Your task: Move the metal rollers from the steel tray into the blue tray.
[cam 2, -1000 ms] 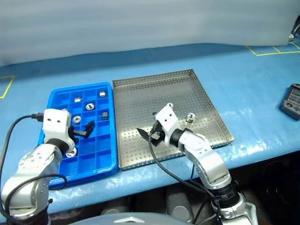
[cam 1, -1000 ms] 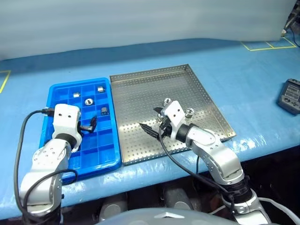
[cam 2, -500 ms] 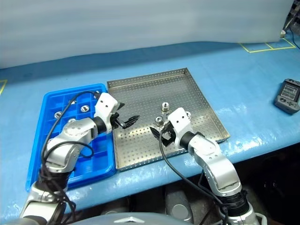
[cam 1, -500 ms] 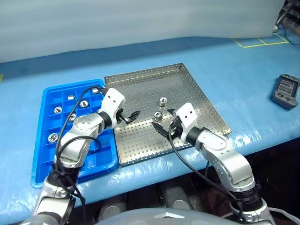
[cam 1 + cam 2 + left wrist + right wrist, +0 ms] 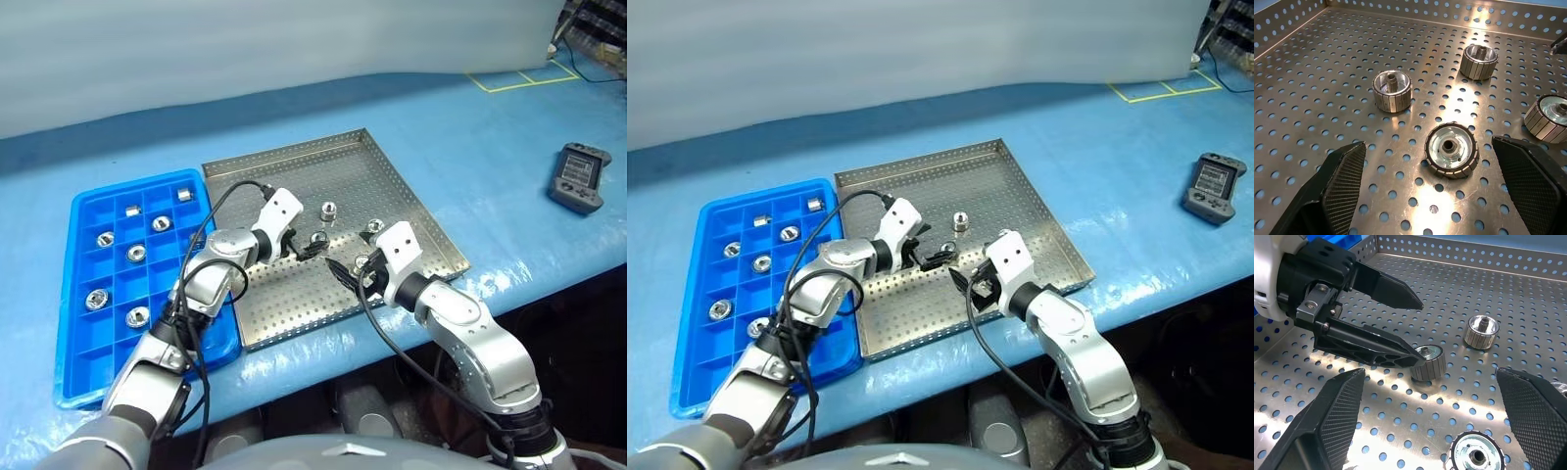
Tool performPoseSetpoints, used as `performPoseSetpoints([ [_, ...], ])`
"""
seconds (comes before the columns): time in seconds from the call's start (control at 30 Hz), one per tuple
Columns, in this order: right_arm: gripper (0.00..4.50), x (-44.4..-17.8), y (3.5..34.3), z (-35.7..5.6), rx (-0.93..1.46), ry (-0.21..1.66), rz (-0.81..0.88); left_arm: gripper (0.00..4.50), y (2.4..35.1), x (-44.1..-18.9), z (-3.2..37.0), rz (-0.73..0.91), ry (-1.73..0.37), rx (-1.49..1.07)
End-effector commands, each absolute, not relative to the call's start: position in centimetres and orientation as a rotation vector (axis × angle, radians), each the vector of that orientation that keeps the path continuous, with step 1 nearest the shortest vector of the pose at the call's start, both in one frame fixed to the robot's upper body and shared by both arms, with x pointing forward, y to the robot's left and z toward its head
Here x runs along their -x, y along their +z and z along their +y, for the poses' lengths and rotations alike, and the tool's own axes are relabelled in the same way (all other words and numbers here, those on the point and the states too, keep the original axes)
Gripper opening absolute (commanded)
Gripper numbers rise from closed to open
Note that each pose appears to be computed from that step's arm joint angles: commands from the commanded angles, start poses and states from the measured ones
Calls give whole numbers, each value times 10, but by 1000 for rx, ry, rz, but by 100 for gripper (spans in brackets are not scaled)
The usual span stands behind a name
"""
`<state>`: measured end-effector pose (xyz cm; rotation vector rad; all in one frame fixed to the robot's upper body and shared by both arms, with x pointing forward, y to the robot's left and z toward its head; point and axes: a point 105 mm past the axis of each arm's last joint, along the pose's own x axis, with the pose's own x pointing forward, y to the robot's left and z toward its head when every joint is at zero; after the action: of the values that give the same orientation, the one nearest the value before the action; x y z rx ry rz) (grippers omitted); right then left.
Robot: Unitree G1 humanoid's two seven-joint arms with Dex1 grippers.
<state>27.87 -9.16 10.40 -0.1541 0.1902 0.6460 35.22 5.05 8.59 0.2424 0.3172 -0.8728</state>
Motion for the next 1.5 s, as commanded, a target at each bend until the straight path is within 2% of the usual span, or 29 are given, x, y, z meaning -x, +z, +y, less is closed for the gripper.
performPoseSetpoints([
  [0.03, 450, -278, 118, -92, 158, 637, 133, 448, 89, -356, 45, 296, -886, -260],
  [0.27, 450, -279, 119, -88, 156, 646, 125, 448, 73, -354, 39, 337, -915, -260],
  [0.53, 450, -280, 119, -85, 155, 655, 122, 186, 71, -353, 35, 332, -916, -236],
  [0.57, 450, -280, 119, -85, 156, 656, 122, 167, 71, -353, 35, 331, -915, -235],
  [0.73, 450, -280, 119, -83, 156, 664, 121, 167, 79, -354, 39, 306, -892, -224],
  [0.87, 450, -280, 120, -79, 156, 683, 119, 167, 104, -357, 48, 214, -821, -189],
  [1.0, 450, -281, 122, -67, 156, 741, 109, 167, 142, -352, 80, 98, -664, -203],
  [1.13, 450, -282, 126, -53, 161, 818, 90, 167, 163, -340, 117, 52, -489, -240],
  [1.27, 450, -283, 130, -36, 172, 912, 68, 167, 178, -318, 160, 14, -297, -253],
  [1.37, 450, -280, 136, -13, 173, 1028, 40, 167, 179, -292, 192, 28, -139, -269],
  [1.5, 450, -275, 138, 5, 165, 1129, 23, 167, 171, -262, 209, 75, -34, -256],
])
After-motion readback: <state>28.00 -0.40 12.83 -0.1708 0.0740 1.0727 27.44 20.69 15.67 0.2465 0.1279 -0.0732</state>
